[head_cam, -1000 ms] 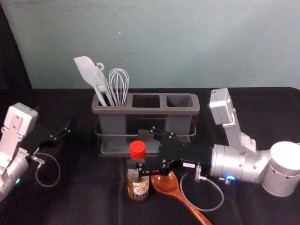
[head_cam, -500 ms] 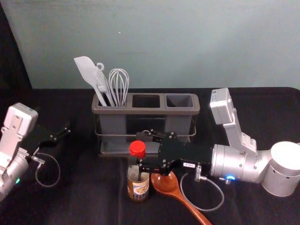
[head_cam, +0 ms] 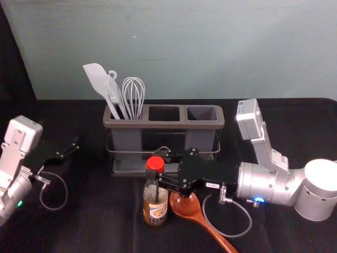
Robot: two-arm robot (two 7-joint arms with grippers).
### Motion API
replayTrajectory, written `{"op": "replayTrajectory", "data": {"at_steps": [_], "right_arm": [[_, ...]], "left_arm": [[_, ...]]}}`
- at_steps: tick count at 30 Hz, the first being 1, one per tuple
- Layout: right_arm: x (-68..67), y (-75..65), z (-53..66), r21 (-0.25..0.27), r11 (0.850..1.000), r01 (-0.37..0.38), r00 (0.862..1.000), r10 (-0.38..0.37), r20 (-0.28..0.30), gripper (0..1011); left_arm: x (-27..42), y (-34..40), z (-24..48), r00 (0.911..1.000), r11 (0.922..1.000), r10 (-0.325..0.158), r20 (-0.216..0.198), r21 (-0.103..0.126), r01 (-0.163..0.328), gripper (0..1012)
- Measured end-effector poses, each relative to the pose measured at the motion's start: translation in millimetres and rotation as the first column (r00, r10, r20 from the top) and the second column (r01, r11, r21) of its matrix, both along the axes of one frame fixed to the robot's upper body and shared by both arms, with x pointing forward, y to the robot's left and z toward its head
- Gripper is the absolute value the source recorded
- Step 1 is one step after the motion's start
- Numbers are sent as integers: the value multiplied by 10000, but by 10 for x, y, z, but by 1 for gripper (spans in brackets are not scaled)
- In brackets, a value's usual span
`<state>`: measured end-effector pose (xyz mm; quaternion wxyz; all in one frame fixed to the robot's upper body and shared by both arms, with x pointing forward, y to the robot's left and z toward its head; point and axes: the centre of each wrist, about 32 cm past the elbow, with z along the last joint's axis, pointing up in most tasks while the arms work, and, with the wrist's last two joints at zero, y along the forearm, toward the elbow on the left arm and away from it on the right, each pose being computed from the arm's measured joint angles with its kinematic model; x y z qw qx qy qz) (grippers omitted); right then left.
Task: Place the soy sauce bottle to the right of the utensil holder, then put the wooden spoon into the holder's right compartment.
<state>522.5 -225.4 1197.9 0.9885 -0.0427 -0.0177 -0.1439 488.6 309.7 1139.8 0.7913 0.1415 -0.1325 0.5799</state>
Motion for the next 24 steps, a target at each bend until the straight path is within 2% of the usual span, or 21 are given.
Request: {"op": "replayTrajectory", "data": {"at_steps": [8,12,16,21,24], "right_arm": [[-14,-4,15,19,10000,78,9999,-78,87,390],[-101,-42,153,-87,9987,501,9962,-494,719,390],[-193,-127,303,31,9968,804,9909,-803,1084,390],[-372,-287,466,288,9912,1295,9829,-1321,1281,390],[-467,-368,514,417,9872,1540,9791,-1581,1277,390]], "left_arm": [[0,0,0,10000,10000,0,0,-1,0,1011],[0,0,0,10000,10000,-1,0,-1,1,1012],[0,0,0,10000,10000,-1,0,0,1,1011],[0,0,0,10000,10000,0,0,0,0,1011],[0,0,0,10000,10000,0,0,0,0,1011]]}}
